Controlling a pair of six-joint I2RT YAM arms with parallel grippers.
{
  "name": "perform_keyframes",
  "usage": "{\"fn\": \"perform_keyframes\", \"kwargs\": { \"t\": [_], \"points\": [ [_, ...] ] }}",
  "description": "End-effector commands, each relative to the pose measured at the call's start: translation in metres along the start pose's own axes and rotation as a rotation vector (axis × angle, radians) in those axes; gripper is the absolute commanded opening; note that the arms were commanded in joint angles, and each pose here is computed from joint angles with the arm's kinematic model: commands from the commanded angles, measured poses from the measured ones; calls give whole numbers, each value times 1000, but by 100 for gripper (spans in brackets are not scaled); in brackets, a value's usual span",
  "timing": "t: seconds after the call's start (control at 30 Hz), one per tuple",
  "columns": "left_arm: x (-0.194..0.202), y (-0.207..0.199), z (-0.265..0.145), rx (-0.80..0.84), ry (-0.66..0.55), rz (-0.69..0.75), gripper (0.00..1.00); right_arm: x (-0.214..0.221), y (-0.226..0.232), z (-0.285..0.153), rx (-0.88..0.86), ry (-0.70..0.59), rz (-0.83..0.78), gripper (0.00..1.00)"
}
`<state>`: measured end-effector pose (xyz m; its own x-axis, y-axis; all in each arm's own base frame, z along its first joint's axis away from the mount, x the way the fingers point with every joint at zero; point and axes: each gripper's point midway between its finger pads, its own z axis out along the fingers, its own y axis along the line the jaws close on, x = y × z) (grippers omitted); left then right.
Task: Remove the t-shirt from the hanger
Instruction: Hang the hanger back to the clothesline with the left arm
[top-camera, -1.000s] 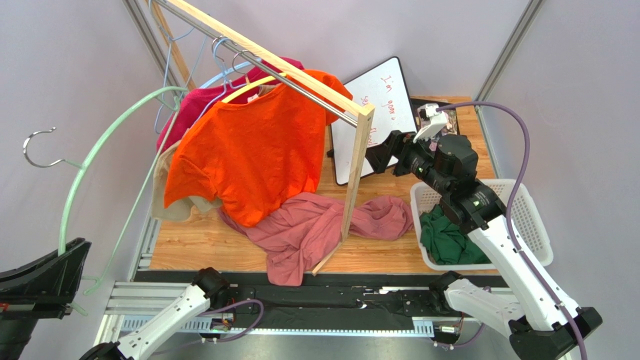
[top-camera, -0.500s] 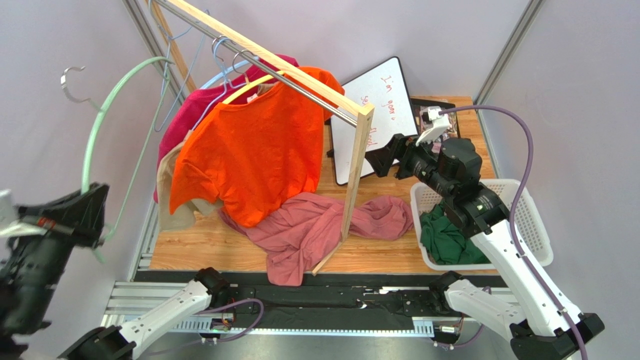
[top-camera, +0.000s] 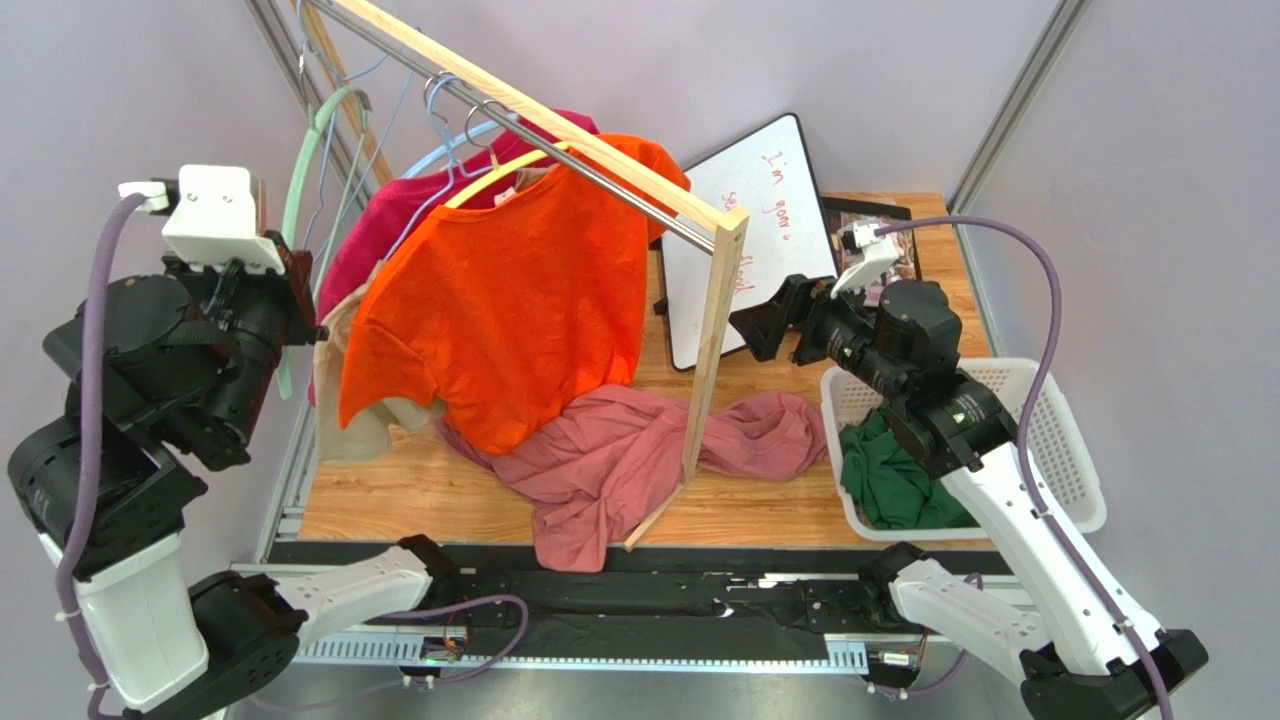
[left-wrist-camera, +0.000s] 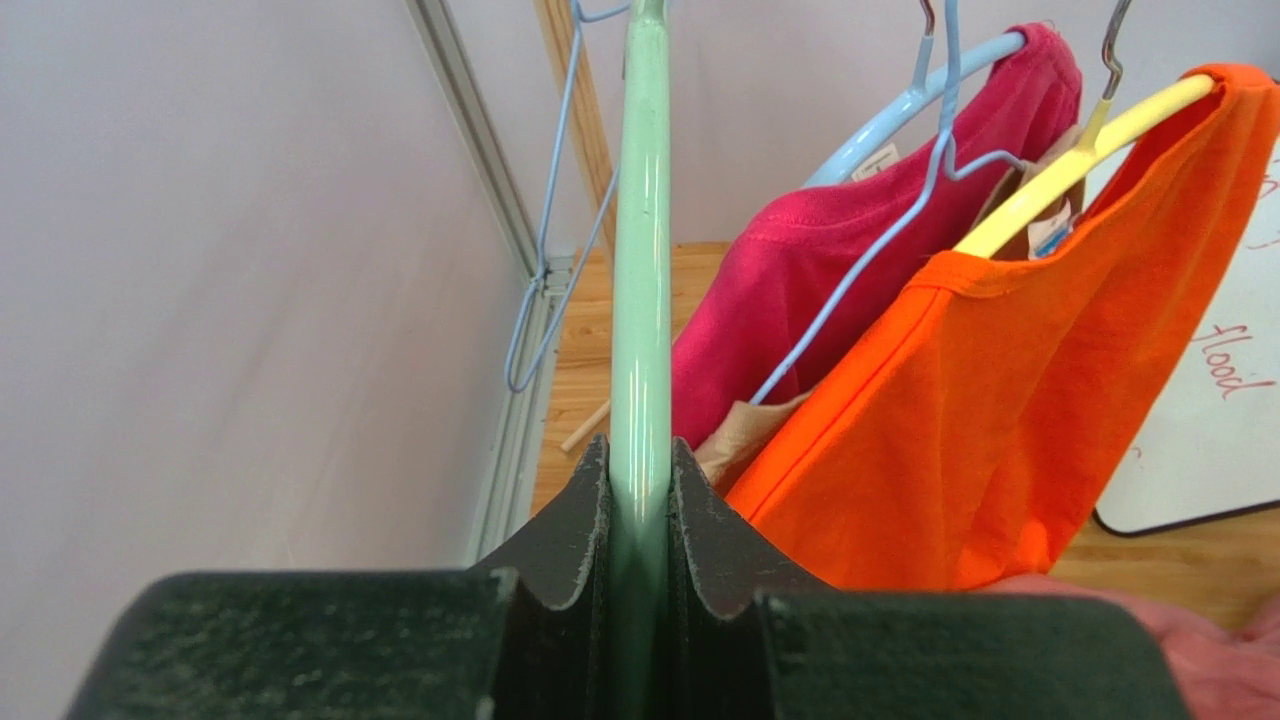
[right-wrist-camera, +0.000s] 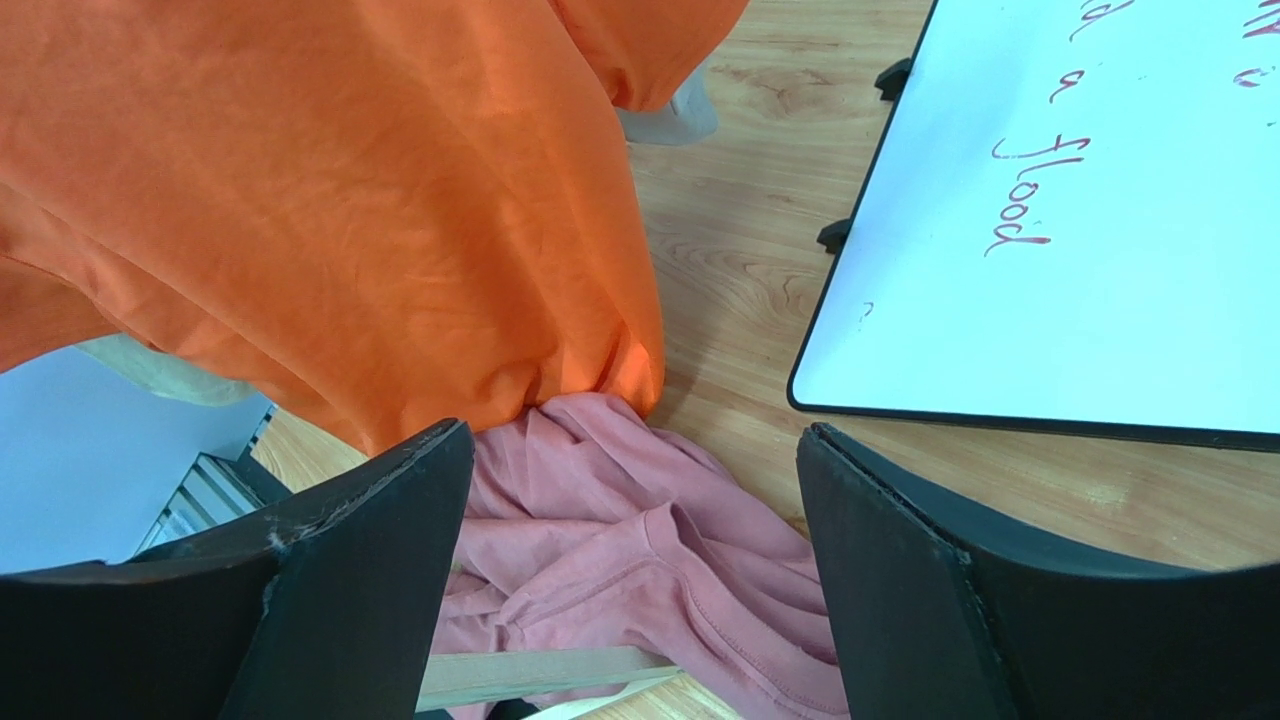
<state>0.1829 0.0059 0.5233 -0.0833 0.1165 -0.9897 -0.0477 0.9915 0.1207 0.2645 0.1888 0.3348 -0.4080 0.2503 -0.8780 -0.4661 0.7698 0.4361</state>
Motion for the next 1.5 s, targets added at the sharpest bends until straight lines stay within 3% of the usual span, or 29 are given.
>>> {"fn": "perform_keyframes", "kwargs": {
  "t": [0.0, 0.1, 0.13, 0.17, 0.27, 0.47, 0.63, 0.83, 0.87, 1.03, 1.47],
  "points": [
    [-27, 8, 3, -45, -82, -27, 0, -6, 5, -5, -30, -27, -21, 85],
    [-23, -5, 14, -13, -60, -43, 0, -7, 6, -7, -35, -30, -23, 85],
    [-19, 5, 20, -69, -41, -48, 0, -7, 7, -7, -37, -31, -20, 85],
    [-17, -11, 25, 21, -30, -68, 0, -8, 8, -7, -41, -32, -23, 85],
    [6, -18, 50, 52, 44, -121, 0, -8, 9, -9, -48, -34, -23, 85],
    [4, -26, 58, 142, -29, -230, 0, -7, 10, -11, -52, -32, -23, 85],
    [10, -19, 76, 174, -12, -299, 0, -4, 10, -7, -59, -18, -20, 85],
    [3, -10, 95, 323, -61, -471, 0, -2, 10, -4, -66, -11, -12, 85],
    [-2, -16, 99, 410, -79, -526, 0, -1, 11, -3, -70, -7, -12, 85],
    [-10, 0, 111, 473, -130, -663, 0, -2, 12, -3, -73, -6, -12, 85],
    [-12, 16, 135, 510, -106, -748, 0, -1, 13, -2, -74, 0, 7, 84]
  ]
}}
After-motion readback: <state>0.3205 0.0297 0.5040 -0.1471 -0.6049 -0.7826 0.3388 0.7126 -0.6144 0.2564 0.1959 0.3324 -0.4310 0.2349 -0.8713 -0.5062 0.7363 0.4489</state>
